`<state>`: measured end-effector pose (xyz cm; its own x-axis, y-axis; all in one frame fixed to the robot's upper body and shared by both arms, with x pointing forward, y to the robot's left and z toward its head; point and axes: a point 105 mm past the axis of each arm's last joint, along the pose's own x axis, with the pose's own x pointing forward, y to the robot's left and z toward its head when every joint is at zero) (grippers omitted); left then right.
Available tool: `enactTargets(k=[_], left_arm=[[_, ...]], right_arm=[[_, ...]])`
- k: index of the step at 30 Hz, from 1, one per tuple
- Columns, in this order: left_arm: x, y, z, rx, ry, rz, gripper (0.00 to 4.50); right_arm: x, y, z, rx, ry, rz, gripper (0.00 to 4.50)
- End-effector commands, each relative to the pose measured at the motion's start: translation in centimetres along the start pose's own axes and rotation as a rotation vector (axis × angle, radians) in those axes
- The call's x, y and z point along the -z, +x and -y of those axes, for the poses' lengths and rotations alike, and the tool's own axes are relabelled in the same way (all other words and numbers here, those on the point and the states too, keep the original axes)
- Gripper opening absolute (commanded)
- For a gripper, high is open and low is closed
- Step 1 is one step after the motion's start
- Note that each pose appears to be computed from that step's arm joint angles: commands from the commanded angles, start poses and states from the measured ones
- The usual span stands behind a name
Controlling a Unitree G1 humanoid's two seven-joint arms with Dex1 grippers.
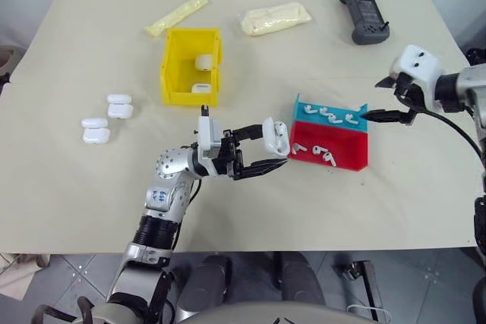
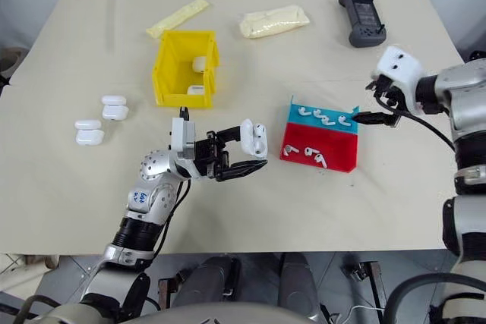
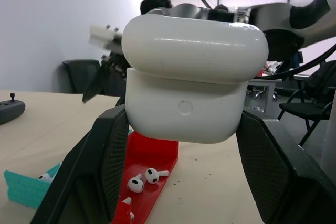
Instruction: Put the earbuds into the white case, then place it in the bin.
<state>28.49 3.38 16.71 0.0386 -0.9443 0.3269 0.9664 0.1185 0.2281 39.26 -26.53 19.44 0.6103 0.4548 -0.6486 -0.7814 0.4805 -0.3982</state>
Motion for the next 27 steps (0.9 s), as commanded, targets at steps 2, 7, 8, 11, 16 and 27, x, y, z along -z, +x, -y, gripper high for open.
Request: enactTargets(k=[2, 7, 8, 11, 16, 27], left_arm=[[-0.8, 0.1, 0.1, -0.018, 0.045, 0.022, 2.74], [-0.7, 0.0, 0.3, -0.025, 0.044, 0.02, 2.74], [-0.7, 0.0, 0.4, -0.025, 0.043, 0.021, 2.74], [-0.7, 0.1, 0.5, -0.024, 0.042, 0.019, 2.74], [-0.9, 0.1, 0.3, -0.034, 0.051, 0.019, 2.74], [-1.0, 0.1, 0.3, -0.055, 0.054, 0.028, 2.74]], right_arm=[[-1.1, 0.6, 0.1, -0.048, -0.071, -0.011, 4.48], [-1.6, 2.2, -0.1, -0.073, -0.11, -0.052, 4.48], [-1.6, 2.5, -0.2, -0.087, -0.12, -0.068, 4.48], [-1.5, 3.1, -0.5, -0.11, -0.145, -0.124, 4.48], [-1.2, 3.4, -0.5, -0.131, -0.163, -0.205, 4.48], [-1.1, 3.7, -0.8, -0.159, -0.169, -0.257, 3.04]])
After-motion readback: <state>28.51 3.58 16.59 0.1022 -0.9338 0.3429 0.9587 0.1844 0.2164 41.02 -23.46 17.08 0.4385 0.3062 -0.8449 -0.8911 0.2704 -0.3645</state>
